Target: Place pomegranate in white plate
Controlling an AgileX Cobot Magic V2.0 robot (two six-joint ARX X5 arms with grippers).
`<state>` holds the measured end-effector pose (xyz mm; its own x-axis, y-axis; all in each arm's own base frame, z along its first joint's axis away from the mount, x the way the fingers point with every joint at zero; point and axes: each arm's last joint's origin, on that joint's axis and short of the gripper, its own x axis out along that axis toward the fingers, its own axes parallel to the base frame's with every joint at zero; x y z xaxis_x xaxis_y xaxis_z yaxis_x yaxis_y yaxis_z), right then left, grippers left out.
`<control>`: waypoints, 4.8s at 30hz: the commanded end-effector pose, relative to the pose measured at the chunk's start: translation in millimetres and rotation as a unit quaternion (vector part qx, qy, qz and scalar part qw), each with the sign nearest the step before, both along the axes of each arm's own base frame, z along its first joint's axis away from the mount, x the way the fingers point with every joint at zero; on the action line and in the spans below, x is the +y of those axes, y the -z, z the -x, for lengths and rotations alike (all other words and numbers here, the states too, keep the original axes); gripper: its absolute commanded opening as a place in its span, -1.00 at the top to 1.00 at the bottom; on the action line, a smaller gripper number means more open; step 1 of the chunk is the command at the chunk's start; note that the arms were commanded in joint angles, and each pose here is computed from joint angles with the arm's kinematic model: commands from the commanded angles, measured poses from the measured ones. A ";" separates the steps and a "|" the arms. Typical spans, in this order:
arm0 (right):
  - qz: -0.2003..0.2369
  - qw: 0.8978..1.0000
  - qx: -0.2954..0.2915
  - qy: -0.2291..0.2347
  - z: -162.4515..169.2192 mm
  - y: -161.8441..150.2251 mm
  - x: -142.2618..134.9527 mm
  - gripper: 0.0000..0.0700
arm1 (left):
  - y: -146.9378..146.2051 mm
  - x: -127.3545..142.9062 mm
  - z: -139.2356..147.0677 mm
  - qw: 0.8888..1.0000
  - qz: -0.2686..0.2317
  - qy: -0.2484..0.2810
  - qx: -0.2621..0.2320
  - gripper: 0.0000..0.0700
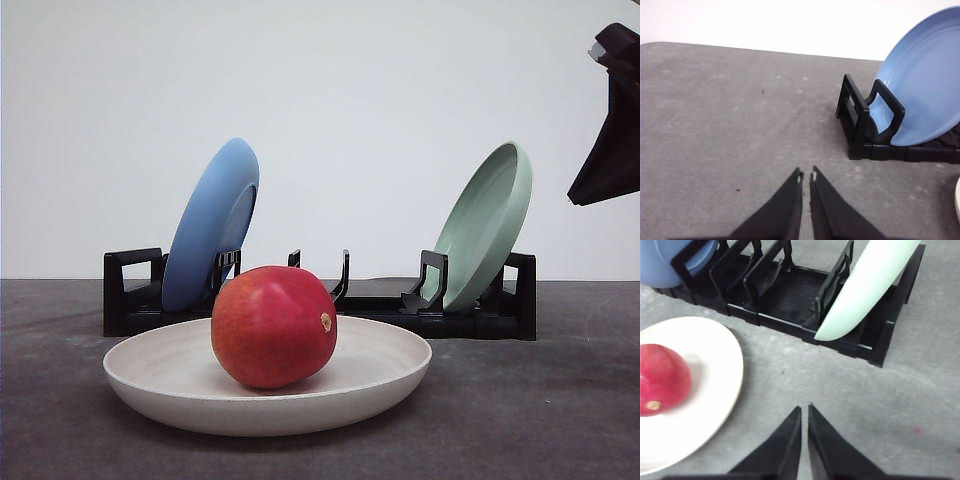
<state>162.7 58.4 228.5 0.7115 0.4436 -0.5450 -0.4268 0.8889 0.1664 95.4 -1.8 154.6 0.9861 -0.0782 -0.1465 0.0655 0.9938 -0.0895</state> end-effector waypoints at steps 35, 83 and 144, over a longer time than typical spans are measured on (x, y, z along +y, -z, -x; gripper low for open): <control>0.032 0.934 -0.252 0.251 66.0 71.8 -60.2 0.96 | 2.4 0.0 -0.6 1.000 -0.005 0.001 0.000 0.99; 0.032 0.934 -0.252 0.251 65.9 71.8 -60.2 0.96 | 2.4 0.0 -0.6 1.000 -0.005 0.001 0.000 0.99; 0.032 0.934 -0.252 0.251 65.9 71.8 -60.2 0.96 | 2.4 0.0 -0.6 1.000 -0.005 0.001 0.000 0.99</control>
<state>96.5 -1.6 157.0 0.9939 -0.0354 -0.1049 0.0349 0.9994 -0.0060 95.4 -1.8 154.6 0.9861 -0.0782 -0.1468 0.0655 0.9938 -0.0895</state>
